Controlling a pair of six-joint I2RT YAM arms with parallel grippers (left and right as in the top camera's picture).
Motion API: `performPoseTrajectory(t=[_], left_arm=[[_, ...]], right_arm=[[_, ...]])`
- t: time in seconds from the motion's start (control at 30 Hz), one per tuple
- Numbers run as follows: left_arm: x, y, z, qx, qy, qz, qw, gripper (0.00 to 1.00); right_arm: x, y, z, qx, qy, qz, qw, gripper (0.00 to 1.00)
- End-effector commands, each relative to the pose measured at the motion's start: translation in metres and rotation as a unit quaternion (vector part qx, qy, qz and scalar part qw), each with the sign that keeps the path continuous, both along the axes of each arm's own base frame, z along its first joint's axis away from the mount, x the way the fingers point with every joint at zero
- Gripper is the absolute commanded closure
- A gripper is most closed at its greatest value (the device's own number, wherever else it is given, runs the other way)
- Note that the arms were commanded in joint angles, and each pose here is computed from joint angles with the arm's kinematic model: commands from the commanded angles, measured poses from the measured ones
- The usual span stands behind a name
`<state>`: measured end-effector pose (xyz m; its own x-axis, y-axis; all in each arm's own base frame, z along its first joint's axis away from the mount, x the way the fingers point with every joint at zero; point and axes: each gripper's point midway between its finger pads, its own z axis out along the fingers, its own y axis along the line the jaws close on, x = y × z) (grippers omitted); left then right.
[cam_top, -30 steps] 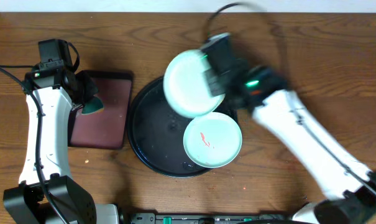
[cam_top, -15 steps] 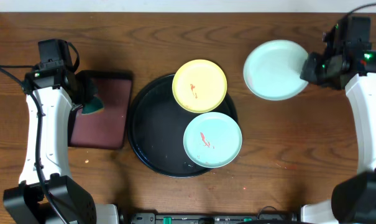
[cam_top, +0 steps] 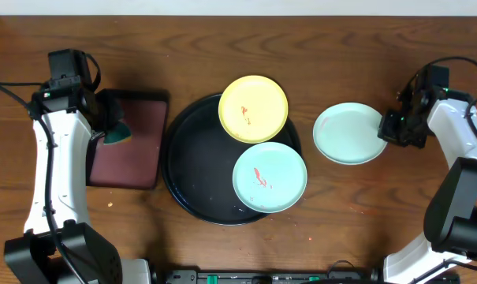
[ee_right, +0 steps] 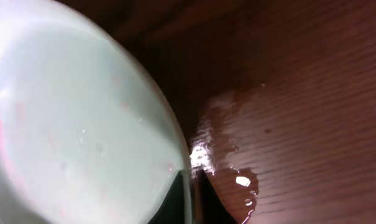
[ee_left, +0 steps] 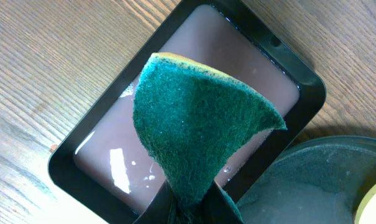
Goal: Clean dirty plates on tray and stack at the side
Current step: 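Lower the plate onto the table right of the tray and release, then grasp the second light-blue plate with the right gripper, drag to tray center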
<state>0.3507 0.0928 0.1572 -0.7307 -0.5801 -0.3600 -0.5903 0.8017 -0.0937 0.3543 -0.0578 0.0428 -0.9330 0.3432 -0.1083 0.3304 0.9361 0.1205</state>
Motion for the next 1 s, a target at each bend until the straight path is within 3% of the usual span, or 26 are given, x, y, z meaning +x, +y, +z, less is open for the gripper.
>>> performPoseTrajectory(t=[0.0,0.07,0.33,0.6,0.97], left_arm=[[-0.004,0.004,-0.004,0.005,0.006,0.009,1.000,0.92],[-0.003,0.004,-0.003,0.005,0.006,0.009,1.000,0.92],[-0.004,0.003,-0.004,0.011,0.009,-0.009,1.000,0.92],[-0.008,0.002,-0.005,0.013,0.020,-0.021,0.999,0.92],[-0.008,0.003,-0.005,0.013,0.020,-0.021,0.999,0.92]], right_arm=[[0.004,0.004,0.005,0.006,-0.011,0.016,1.000,0.64],[0.007,0.007,0.017,0.014,-0.016,0.018,1.000,0.56],[0.017,0.090,0.091,0.130,-0.051,0.144,0.980,0.56],[-0.029,0.180,0.062,0.137,0.019,0.262,0.955,0.57],[-0.075,0.211,0.007,0.075,0.073,0.302,0.947,0.57]])
